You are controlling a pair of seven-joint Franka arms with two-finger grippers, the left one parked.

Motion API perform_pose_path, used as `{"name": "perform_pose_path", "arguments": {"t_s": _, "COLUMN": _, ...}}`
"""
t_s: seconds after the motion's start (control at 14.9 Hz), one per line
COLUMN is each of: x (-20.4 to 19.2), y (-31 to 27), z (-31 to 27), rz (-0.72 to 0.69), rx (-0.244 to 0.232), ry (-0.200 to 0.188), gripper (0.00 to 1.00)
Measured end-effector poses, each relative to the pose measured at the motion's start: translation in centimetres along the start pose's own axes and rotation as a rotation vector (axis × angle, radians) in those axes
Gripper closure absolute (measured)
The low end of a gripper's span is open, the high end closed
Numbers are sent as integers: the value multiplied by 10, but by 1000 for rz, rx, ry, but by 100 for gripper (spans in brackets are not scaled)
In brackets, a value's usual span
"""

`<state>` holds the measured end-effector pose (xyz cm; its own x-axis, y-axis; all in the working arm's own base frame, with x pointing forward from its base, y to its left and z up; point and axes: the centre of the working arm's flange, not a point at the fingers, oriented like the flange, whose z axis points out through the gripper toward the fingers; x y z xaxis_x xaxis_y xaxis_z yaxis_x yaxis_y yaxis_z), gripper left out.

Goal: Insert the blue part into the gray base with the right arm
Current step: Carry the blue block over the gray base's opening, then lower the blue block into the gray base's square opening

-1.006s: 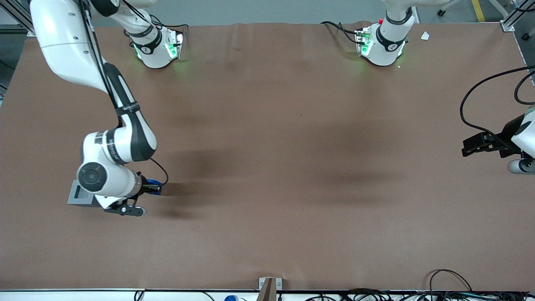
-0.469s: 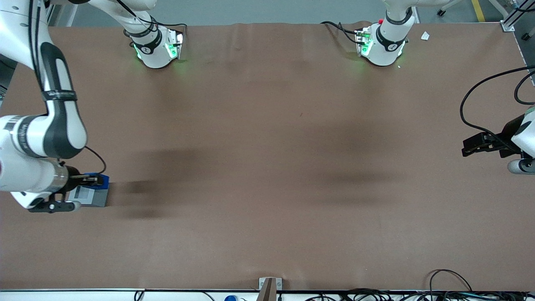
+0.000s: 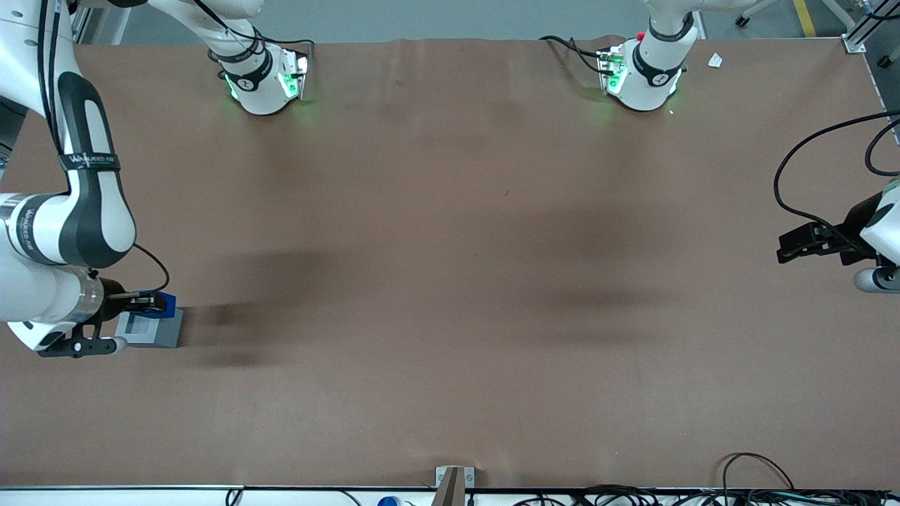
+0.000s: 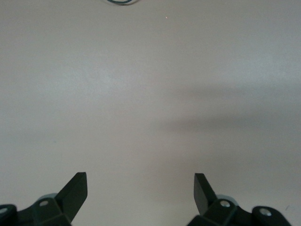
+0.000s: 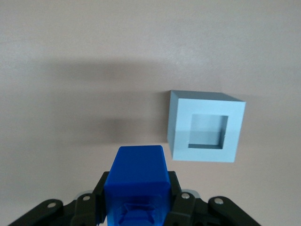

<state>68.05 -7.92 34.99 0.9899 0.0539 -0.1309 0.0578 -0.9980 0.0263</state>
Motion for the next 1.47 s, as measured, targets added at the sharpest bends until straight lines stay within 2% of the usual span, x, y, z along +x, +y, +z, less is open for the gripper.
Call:
{"name": "perform_pose_path", "arguments": {"t_s": 0.34, "x": -3, "y": 32, "z": 0, "rz": -5, "rx": 0, "ry": 25, "gripper": 49}}
{"name": "perform_pose_path", "arguments": {"t_s": 0.8, "x": 0, "y": 71, "z": 18, "rz": 67, "rx": -6, "ry": 85, "gripper": 49}}
{"name": "perform_pose_path", "arguments": {"t_s": 1.47, "x": 0, "y": 76, "z": 45, "rz": 76, "rx": 3, "ry": 63, "gripper": 49}}
